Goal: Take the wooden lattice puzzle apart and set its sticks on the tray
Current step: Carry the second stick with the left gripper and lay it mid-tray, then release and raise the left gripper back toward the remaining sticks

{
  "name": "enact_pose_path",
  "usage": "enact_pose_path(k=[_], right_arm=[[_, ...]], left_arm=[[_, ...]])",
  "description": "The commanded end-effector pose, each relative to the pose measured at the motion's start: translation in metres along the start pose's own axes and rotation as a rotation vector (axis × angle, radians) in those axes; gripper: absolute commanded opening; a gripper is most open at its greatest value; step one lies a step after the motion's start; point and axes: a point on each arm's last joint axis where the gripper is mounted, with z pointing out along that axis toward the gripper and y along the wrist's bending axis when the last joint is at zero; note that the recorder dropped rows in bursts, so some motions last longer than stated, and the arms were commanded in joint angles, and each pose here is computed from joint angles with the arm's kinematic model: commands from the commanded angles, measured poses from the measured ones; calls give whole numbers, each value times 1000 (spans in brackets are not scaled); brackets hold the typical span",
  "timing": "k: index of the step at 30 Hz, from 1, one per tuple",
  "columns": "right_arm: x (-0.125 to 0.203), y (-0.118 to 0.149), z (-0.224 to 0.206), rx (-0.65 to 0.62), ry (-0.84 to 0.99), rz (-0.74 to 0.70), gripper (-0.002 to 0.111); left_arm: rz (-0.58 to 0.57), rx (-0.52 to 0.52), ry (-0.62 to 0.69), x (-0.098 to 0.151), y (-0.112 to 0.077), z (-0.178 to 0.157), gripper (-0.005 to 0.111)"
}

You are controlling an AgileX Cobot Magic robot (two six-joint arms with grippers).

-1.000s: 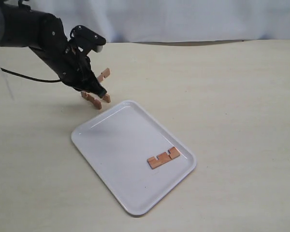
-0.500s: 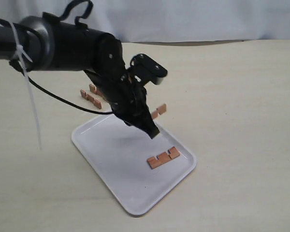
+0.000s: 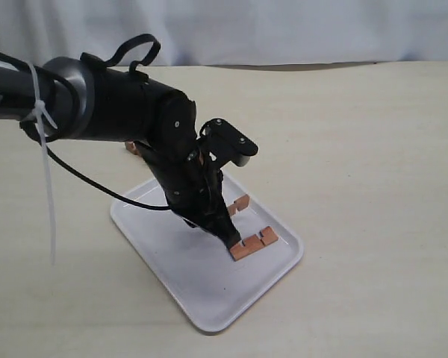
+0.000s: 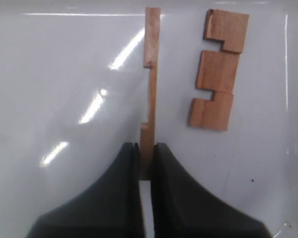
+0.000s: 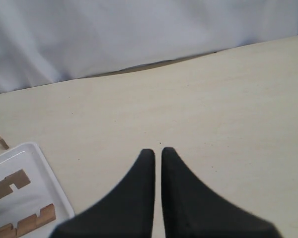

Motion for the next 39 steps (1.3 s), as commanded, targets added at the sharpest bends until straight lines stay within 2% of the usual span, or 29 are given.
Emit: enact_pose_path(k=[1,4,6,10,14,17,20,22,25,28,30,33,36,39], right_arm=[[-1,0,0,3,-19,-1,4],[-1,0,0,3,-19,-1,4],[-1,0,0,3,-19,-1,4],[-1,0,0,3,-19,-1,4],[-1,0,0,3,-19,-1,4],[-1,0,0,3,-19,-1,4],[-1,0,0,3,-19,-1,4],[-1,0,0,3,-19,-1,4],[-1,0,0,3,-19,-1,4],[-1,0,0,3,-19,-1,4],[-1,0,0,3,-19,-1,4],[-1,0,0,3,-19,-1,4],[-1,0,0,3,-19,-1,4],[-1,0,0,3,-19,-1,4]], left_arm=[[-26,-6,-14,0,2,0,0],[-27,-16,-29,-2,3,0,3],[-26,-29,-35,-2,5,0,11],[-45,-37,-34,-2,7,0,35],[-43,-39,-36,-2,7,-1,51],[-8,-64,-42,-7,9,-14,61],[-24,-103,-95,-16,16,-40,65],[-70,-153,-149,-18,27,-60,65],[-171,-256,-225,-13,54,-87,64],[-365,-327,-272,-2,92,-98,64],[-494,-332,-276,8,115,-96,64],[-589,-321,-252,18,137,-86,64],[-654,-294,-234,23,149,-69,64],[-667,-279,-219,23,153,-51,64]])
